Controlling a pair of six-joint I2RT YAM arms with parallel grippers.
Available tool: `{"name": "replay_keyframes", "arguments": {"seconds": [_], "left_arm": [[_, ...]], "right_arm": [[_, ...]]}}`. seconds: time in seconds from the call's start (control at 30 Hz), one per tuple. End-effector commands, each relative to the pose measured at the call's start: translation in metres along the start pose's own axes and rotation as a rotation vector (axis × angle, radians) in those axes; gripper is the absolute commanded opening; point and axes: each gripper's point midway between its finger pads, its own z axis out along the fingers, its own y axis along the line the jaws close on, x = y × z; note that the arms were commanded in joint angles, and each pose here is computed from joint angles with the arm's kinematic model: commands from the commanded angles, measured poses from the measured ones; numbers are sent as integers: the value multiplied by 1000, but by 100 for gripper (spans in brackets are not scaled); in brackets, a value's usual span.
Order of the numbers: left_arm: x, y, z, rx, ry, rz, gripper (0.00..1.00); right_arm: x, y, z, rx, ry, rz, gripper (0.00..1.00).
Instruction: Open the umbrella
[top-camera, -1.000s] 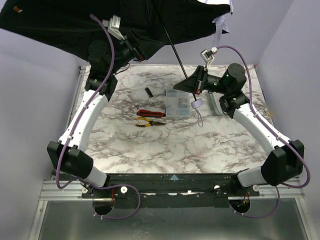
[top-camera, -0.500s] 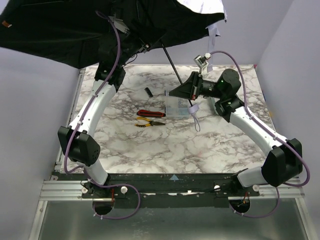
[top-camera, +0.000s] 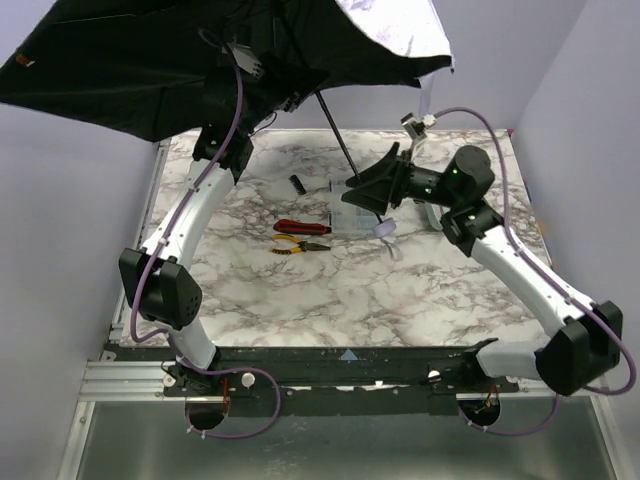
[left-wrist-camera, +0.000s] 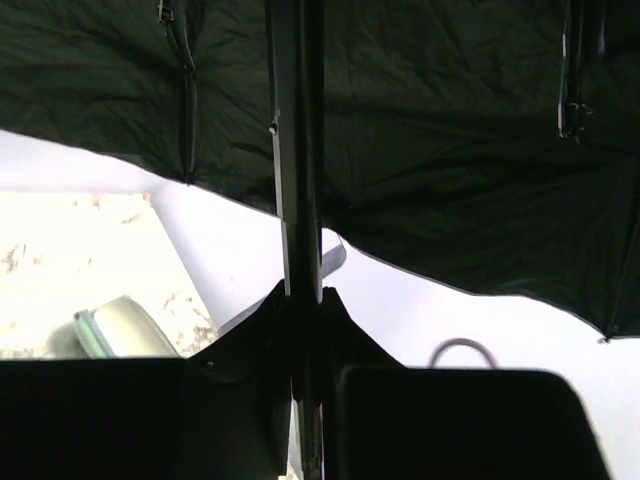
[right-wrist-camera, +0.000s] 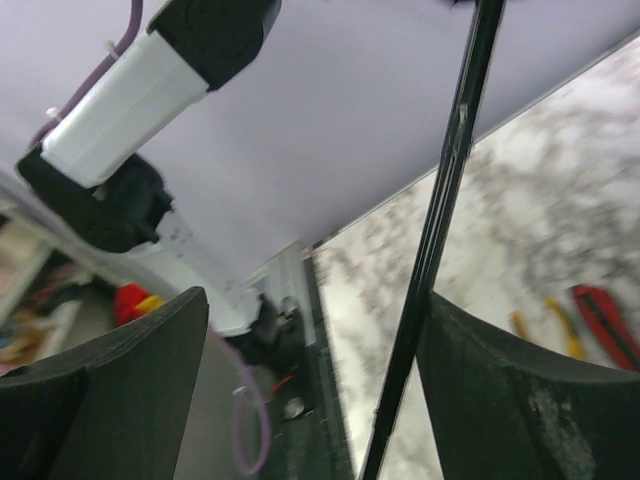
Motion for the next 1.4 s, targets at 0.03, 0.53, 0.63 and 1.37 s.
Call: {"name": "replay_keyframes", "arguments": {"seconds": [0.03, 0.53, 0.63, 1.37], "left_arm": [[8, 11, -29, -137, 32, -38, 0], [64, 33, -79, -474, 218, -108, 0], [72, 29, -84, -471, 249, -94, 0], [97, -17, -129, -292, 389, 127, 0]], "right_arm": [[-57, -2, -27, 257, -173, -448, 84], [-107, 6, -3, 460, -228, -1313, 36], [-127, 1, 6, 522, -286, -1389, 36], [-224, -141, -79, 1100, -215, -1434, 20]]}}
